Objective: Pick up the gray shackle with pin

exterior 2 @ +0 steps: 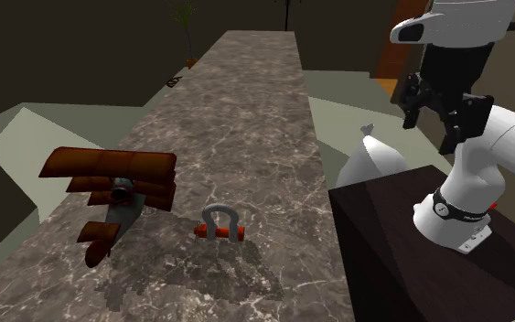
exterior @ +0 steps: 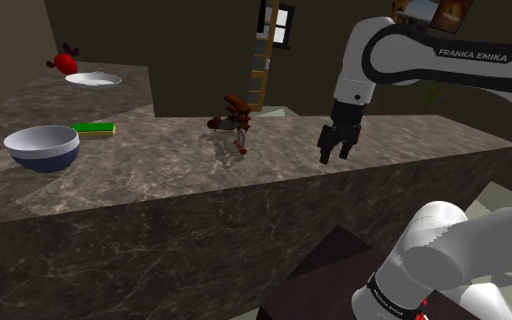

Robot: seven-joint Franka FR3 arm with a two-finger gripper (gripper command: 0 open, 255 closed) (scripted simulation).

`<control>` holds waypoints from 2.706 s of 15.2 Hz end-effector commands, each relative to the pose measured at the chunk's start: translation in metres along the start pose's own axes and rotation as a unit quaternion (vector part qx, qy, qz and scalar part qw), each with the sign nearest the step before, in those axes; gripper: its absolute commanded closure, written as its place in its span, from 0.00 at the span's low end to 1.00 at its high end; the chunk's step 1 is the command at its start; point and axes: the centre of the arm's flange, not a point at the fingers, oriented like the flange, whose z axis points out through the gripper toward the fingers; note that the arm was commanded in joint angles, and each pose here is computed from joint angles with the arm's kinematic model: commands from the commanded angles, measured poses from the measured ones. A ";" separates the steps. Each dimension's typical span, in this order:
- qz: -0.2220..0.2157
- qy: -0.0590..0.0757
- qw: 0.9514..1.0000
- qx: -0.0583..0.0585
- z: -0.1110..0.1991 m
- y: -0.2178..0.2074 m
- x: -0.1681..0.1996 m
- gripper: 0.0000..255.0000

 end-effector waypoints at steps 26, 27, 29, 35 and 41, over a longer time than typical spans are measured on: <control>-0.008 0.032 0.999 -0.023 0.043 -0.031 0.316 0.00; -0.008 0.034 0.999 -0.024 0.045 -0.033 0.329 0.00; -0.009 0.036 0.999 -0.025 0.047 -0.035 0.354 0.00; -0.011 0.043 0.999 -0.030 0.054 -0.042 0.423 0.00; -0.011 0.043 0.999 -0.030 0.085 -0.040 0.427 0.00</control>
